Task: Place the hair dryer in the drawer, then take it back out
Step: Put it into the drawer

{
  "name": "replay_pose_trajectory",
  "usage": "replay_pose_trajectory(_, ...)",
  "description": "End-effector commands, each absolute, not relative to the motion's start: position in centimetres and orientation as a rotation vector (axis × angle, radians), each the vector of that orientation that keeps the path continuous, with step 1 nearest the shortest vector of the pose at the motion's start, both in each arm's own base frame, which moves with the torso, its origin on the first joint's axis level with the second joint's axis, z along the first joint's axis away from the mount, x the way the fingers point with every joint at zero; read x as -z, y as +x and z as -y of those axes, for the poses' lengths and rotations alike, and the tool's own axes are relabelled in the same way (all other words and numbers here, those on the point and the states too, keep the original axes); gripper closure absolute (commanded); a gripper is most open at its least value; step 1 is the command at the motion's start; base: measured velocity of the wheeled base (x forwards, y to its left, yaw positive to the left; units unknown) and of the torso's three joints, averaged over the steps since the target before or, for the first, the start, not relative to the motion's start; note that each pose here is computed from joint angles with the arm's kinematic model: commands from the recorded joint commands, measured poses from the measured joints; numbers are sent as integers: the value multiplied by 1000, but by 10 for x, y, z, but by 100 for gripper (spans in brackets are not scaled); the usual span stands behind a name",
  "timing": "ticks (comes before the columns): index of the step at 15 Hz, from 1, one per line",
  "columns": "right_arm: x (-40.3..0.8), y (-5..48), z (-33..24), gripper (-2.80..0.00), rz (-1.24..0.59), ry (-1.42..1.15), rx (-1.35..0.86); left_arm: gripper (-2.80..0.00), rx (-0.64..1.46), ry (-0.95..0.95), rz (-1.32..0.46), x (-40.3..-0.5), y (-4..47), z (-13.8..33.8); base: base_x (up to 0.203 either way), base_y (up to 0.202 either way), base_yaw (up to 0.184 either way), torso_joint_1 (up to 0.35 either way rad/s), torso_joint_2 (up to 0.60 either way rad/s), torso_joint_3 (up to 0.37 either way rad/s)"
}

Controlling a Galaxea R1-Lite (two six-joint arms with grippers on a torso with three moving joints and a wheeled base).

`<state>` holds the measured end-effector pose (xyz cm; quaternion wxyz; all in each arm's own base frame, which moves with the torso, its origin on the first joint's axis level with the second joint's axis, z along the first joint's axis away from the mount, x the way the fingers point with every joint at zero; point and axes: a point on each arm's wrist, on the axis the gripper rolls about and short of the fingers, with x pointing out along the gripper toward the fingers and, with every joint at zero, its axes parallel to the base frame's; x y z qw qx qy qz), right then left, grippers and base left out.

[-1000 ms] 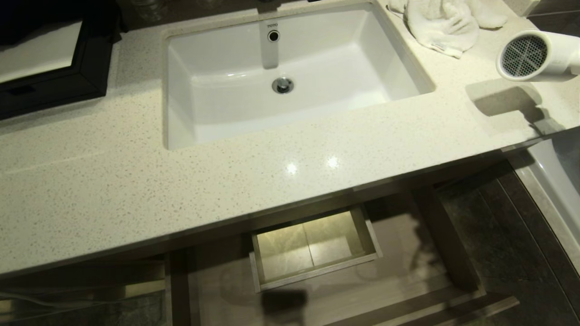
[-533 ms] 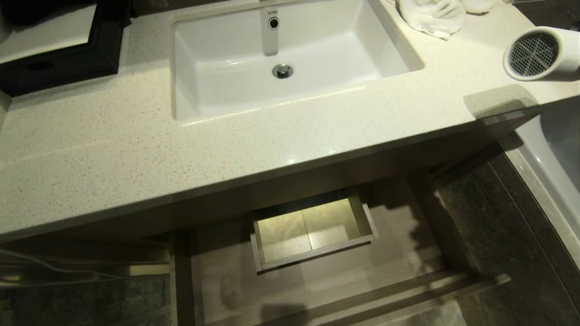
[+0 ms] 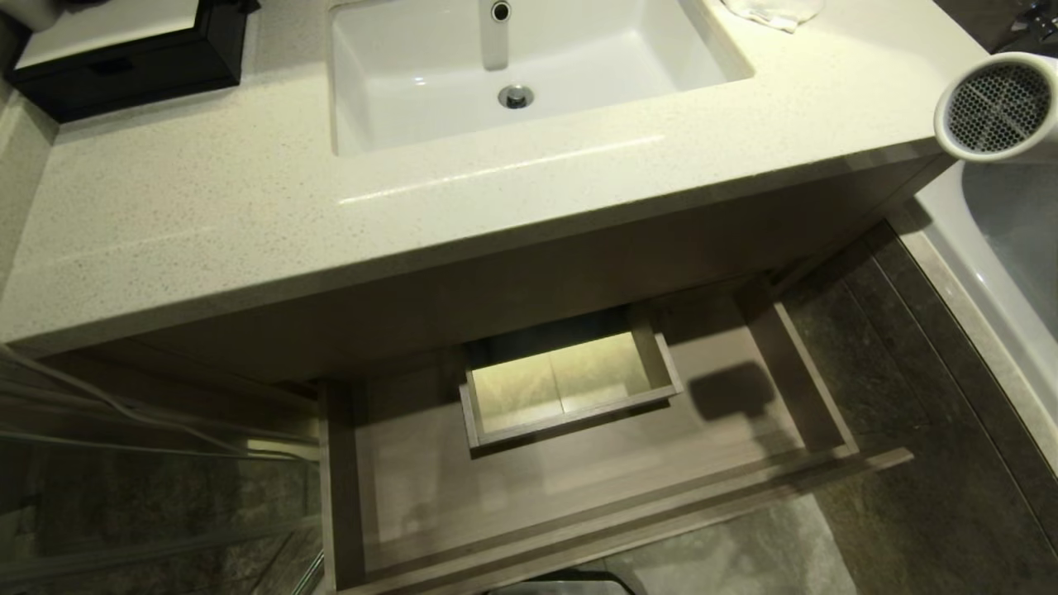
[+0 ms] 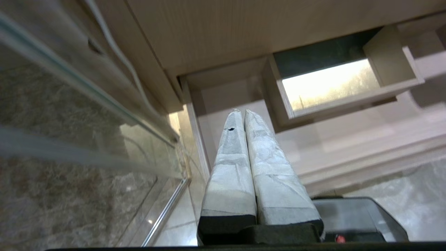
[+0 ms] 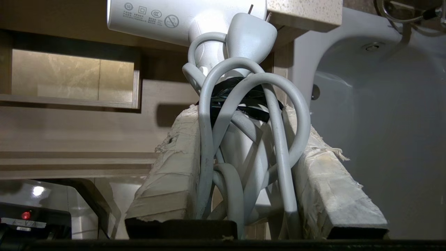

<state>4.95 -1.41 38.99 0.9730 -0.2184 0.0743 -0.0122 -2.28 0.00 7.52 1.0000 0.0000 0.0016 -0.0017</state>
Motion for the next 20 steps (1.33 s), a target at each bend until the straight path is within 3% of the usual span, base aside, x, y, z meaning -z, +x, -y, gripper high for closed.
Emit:
replay_pose_trajectory(1, -383, 33, 6, 0, -130, -452, 27, 0, 3, -2, -3, -75, -23, 0, 0, 0, 0, -300, 56, -243)
replay_pose_trajectory(14, -376, 22, 1, 0, -126, -454, 28, 0, 3, -2, -3, -75, -23, 0, 0, 0, 0, -253, -34, -289)
replay_pose_trajectory(20, -374, 22, 1, 0, -133, -451, 25, 0, 3, -2, -3, -75, -23, 0, 0, 0, 0, -107, -72, -178)
